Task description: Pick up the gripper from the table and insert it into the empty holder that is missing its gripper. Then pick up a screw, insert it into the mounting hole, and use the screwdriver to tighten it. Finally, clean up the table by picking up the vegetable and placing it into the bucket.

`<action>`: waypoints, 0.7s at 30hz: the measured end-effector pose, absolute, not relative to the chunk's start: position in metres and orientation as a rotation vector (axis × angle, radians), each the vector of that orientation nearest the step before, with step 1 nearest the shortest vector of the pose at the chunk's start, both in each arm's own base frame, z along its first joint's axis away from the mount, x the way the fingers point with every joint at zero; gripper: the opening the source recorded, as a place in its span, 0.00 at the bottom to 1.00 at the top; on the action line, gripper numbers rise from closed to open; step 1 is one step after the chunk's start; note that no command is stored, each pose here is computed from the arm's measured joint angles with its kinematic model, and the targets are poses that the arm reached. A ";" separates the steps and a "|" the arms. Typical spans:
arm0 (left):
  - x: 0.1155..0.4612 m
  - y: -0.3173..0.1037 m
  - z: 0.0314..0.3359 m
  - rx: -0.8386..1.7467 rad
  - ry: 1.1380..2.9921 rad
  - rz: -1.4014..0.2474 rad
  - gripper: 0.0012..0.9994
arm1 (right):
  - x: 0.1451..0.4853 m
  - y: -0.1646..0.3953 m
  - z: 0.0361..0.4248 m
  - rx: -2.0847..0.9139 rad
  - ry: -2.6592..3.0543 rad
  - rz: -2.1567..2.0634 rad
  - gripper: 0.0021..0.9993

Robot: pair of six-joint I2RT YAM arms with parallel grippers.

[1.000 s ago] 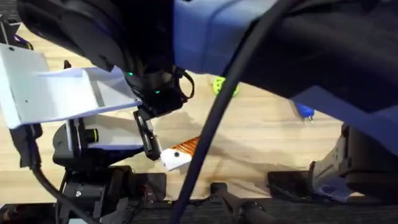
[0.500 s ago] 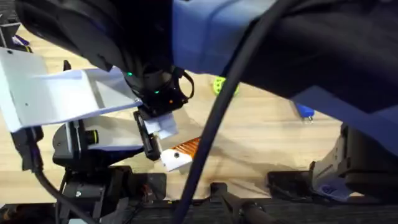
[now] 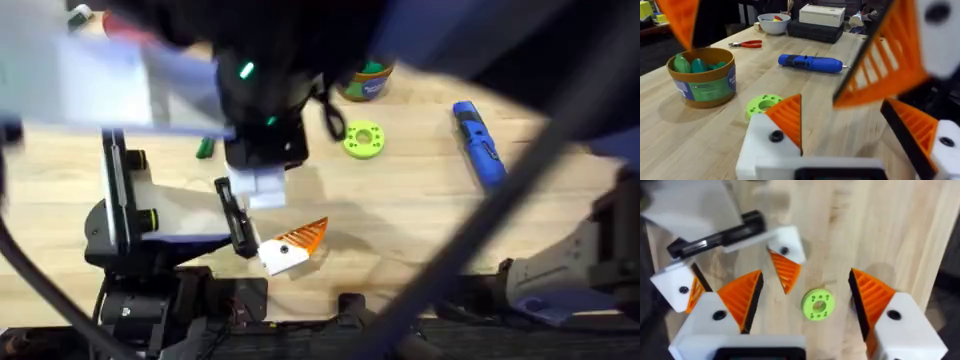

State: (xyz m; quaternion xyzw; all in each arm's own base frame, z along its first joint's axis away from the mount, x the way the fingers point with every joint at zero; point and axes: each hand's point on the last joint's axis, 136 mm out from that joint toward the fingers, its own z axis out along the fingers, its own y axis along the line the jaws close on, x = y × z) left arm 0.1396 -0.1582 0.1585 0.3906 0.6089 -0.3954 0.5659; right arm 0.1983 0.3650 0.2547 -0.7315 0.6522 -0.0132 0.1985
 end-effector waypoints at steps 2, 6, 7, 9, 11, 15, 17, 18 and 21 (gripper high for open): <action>0.140 -0.158 0.159 0.919 1.431 -0.930 0.99 | 0.206 0.356 0.269 -1.919 1.905 -0.005 0.99; 0.140 -0.158 0.159 0.918 1.432 -0.930 0.99 | 0.228 0.329 0.295 -1.637 2.072 0.049 0.99; 0.140 -0.158 0.159 0.918 1.432 -0.930 0.99 | 0.234 0.321 0.300 -1.568 2.107 0.059 0.99; 0.140 -0.158 0.159 0.918 1.432 -0.930 0.99 | 0.246 0.306 0.309 -1.440 2.167 0.075 0.99; 0.140 -0.158 0.159 0.919 1.432 -0.930 0.99 | 0.255 0.289 0.312 -1.336 2.218 0.079 0.99; 0.140 -0.158 0.159 0.919 1.431 -0.930 0.99 | 0.263 0.253 0.303 -1.151 2.312 0.087 0.99; 0.140 -0.158 0.159 0.919 1.431 -0.930 0.99 | 0.265 0.230 0.295 -1.037 2.368 0.091 0.99; 0.140 -0.158 0.159 0.918 1.432 -0.930 0.99 | 0.266 0.215 0.290 -0.966 2.406 0.085 0.99; 0.140 -0.158 0.159 0.919 1.432 -0.930 0.99 | 0.269 0.163 0.276 -0.708 2.521 0.060 0.99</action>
